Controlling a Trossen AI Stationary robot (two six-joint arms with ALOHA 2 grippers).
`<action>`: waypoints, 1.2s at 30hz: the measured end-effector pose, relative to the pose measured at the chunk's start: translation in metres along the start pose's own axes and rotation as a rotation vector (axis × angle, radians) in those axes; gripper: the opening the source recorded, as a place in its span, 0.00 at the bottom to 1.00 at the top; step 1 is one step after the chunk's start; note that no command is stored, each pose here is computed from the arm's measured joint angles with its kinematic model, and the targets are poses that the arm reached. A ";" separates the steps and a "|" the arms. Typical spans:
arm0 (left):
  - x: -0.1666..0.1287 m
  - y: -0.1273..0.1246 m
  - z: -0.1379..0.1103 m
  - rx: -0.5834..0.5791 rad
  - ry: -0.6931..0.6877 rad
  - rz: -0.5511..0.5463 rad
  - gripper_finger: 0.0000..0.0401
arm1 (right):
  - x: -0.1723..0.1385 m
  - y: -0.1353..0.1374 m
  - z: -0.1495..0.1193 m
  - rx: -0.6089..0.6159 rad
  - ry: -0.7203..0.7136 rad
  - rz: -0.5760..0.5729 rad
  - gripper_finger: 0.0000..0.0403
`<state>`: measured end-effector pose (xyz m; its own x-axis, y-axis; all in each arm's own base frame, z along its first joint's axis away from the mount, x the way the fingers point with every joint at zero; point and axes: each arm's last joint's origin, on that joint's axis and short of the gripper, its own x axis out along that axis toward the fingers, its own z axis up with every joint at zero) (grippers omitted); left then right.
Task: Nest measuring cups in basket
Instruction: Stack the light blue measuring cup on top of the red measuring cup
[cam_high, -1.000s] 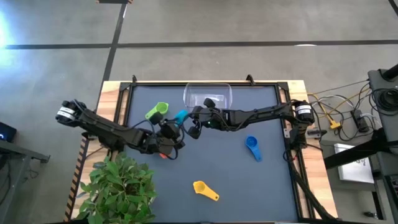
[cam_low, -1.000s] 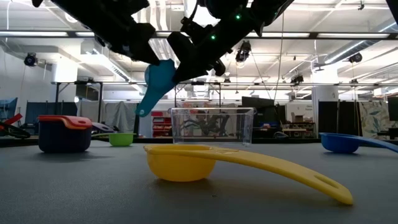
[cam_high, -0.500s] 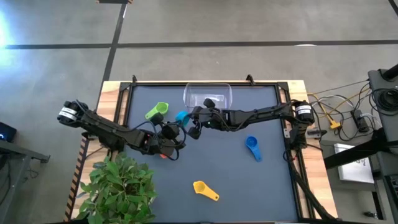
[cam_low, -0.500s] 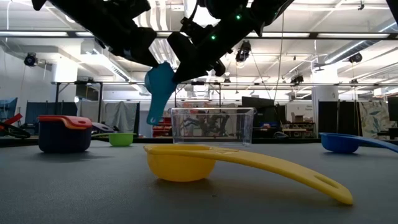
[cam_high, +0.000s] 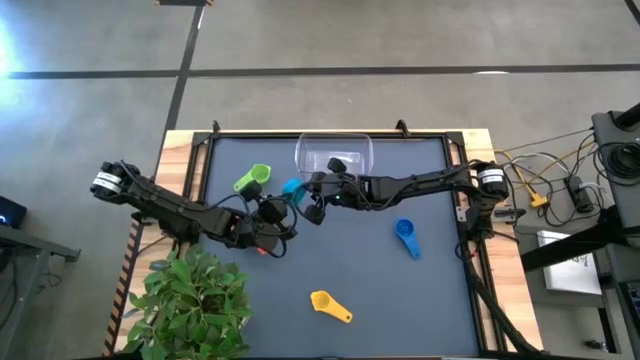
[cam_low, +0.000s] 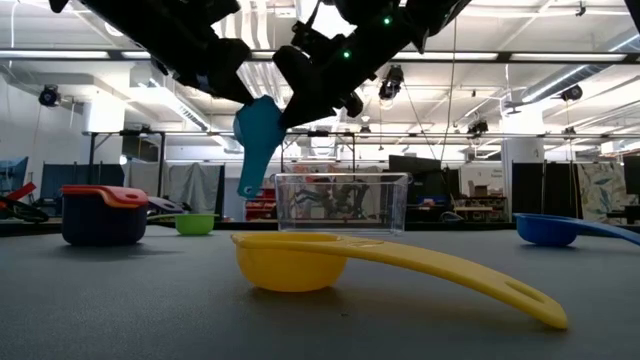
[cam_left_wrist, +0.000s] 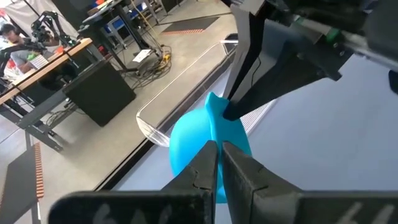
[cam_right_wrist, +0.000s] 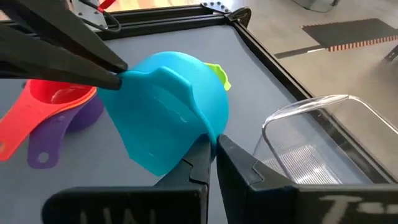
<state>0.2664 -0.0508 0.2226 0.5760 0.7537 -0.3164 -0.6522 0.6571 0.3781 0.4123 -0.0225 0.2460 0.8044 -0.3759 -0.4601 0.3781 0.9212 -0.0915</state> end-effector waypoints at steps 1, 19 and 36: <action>0.000 0.000 0.000 0.000 -0.001 0.000 0.00 | -0.002 -0.001 0.001 -0.005 0.002 0.001 0.03; -0.020 0.017 -0.003 -0.096 0.033 -0.027 0.00 | -0.048 -0.001 0.018 -0.099 -0.011 0.041 0.45; -0.086 0.079 -0.016 -0.516 0.127 -0.230 0.00 | -0.078 -0.018 -0.010 -0.031 -0.090 0.036 0.48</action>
<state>0.1570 -0.0634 0.2655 0.6884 0.5653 -0.4544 -0.6915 0.7005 -0.1762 0.3382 -0.0094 0.2744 0.8555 -0.3487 -0.3828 0.3349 0.9364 -0.1046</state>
